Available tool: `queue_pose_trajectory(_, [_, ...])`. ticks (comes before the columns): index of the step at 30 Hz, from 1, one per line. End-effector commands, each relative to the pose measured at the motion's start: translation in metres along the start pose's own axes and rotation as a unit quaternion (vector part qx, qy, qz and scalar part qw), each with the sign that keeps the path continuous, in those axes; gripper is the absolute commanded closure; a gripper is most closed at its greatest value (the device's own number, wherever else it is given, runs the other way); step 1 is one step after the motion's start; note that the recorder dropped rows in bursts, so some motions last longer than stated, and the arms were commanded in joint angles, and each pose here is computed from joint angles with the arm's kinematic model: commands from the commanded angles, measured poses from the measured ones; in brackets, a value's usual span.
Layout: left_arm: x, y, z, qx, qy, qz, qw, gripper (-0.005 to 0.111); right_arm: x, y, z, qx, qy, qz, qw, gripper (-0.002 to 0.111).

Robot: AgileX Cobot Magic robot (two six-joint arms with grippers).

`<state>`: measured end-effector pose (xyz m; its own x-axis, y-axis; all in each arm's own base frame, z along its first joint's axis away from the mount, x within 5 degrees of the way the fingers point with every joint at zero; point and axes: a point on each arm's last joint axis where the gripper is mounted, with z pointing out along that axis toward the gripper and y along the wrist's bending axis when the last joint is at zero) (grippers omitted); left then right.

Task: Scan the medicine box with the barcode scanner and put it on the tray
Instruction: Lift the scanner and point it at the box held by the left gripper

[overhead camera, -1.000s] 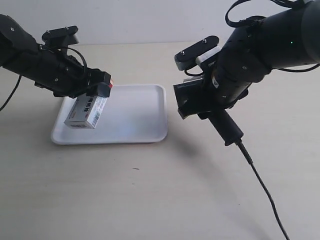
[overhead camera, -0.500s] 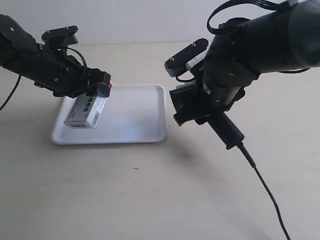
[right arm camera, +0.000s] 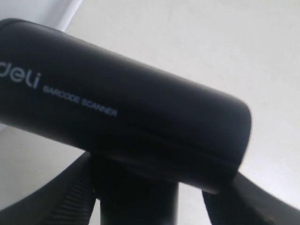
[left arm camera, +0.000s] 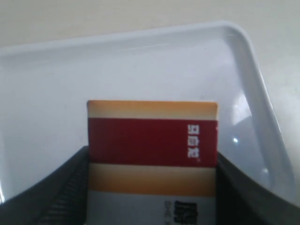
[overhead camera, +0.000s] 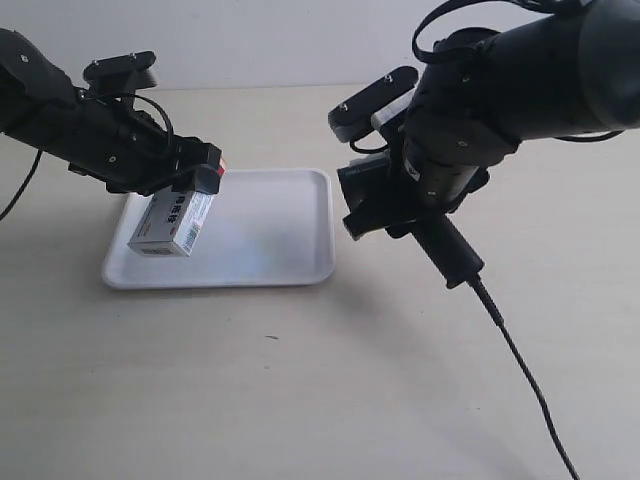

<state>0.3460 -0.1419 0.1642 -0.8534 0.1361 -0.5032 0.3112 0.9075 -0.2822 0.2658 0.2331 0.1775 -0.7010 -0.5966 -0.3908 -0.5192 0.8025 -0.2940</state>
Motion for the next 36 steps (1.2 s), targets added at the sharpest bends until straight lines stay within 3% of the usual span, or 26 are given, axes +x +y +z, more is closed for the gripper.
queue_pose_trajectory(1, [-0.004,0.0,-0.002,-0.001,-0.008,0.001,1.0,0.107,-0.012,-0.003,-0.016,-0.01,-0.034,0.015,0.999,0.106])
queue_pose_trajectory(9, [-0.003,0.001,0.0,-0.003,-0.007,0.0,1.0,0.107,-0.019,0.016,-0.03,-0.007,-0.055,-0.029,0.998,0.106])
queue_pose_trajectory(19, [-0.006,0.014,0.003,-0.004,0.013,-0.004,1.0,0.107,-0.012,0.01,-0.03,0.029,-0.016,-0.029,0.999,0.106])
queue_pose_trajectory(33, [-0.009,0.022,0.003,-0.025,-0.003,0.01,1.0,0.107,-0.011,0.013,-0.029,0.01,-0.02,-0.021,1.0,0.106])
queue_pose_trajectory(36, [-0.007,0.023,0.009,-0.022,0.011,0.008,1.0,0.107,-0.019,0.02,-0.028,-0.025,-0.061,-0.011,0.998,0.106])
